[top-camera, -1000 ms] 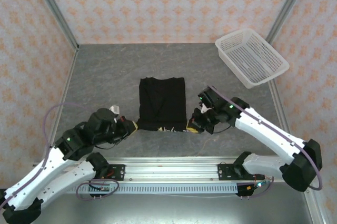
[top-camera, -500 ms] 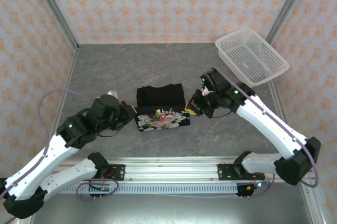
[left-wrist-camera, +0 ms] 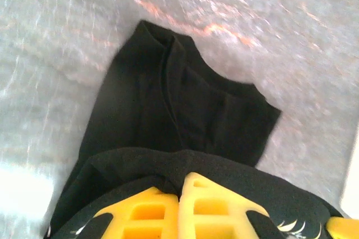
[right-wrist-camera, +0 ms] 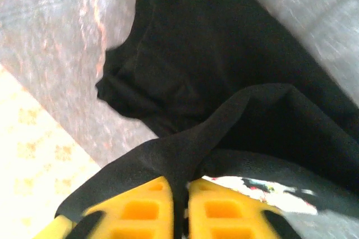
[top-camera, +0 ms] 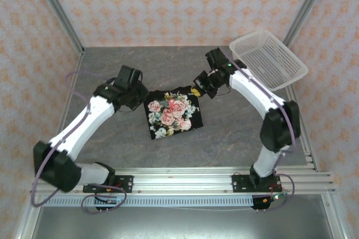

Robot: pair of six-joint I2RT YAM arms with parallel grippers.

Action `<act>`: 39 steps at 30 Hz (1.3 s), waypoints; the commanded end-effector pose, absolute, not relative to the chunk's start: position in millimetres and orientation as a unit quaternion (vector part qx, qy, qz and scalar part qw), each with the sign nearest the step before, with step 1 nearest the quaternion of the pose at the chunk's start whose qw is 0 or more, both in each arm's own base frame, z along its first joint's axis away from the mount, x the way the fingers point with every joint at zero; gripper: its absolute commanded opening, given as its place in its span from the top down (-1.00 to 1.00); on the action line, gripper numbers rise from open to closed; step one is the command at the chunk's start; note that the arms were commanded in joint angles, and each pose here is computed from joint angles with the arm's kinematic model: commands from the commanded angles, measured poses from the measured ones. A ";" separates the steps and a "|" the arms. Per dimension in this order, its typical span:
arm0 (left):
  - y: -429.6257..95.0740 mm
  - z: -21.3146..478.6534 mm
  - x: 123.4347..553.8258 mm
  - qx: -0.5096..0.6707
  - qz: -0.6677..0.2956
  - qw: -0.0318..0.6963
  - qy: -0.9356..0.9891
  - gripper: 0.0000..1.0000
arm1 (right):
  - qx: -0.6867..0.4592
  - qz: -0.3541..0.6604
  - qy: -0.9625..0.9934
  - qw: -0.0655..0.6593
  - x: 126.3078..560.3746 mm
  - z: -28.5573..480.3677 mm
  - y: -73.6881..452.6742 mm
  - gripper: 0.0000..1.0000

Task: Fold and stack the t-shirts

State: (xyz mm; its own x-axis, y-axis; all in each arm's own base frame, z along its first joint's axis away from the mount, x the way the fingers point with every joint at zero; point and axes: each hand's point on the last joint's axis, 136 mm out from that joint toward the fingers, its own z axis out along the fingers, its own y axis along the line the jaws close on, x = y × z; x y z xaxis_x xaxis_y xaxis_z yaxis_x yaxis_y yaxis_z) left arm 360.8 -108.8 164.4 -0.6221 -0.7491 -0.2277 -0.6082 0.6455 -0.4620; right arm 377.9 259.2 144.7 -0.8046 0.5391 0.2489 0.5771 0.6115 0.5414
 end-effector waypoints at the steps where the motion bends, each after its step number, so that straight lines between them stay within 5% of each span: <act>1: -84.7 140.7 391.1 -0.395 -0.138 0.197 0.887 0.79 | -0.314 -0.328 -0.891 0.011 424.7 129.3 267.5 0.35; 2: -82.2 136.6 400.2 -0.399 -0.136 0.195 0.885 0.34 | -0.307 -0.322 -0.895 0.010 434.2 124.1 269.2 0.22; 3: -81.2 138.1 407.0 -0.398 -0.135 0.197 0.885 0.11 | -0.296 -0.320 -0.900 0.007 440.3 123.0 270.7 0.13; 8: -77.4 164.5 395.3 -0.407 -0.139 0.224 0.874 -0.21 | -0.255 -0.292 -0.921 -0.045 441.5 145.8 255.8 -0.15; 14: -128.4 163.1 318.9 -0.382 -0.192 0.207 0.880 -0.19 | -0.248 -0.295 -0.921 -0.063 380.9 149.5 235.0 -0.10; 20: -157.1 141.4 267.0 -0.410 -0.248 0.169 0.861 -0.03 | -0.257 -0.331 -0.908 -0.030 313.0 133.1 256.0 0.58; 28: -153.7 132.3 262.6 -0.407 -0.231 0.168 0.868 0.00 | -0.280 -0.285 -0.917 0.003 291.5 80.0 268.7 0.89; 34: -160.6 136.3 265.3 -0.415 -0.254 0.164 0.858 -0.05 | -0.301 -0.236 -0.922 0.058 275.1 21.7 257.1 0.95; 39: -184.0 141.3 273.8 -0.425 -0.292 0.159 0.842 -0.07 | -0.320 -0.251 -0.911 0.064 266.0 23.6 258.5 0.96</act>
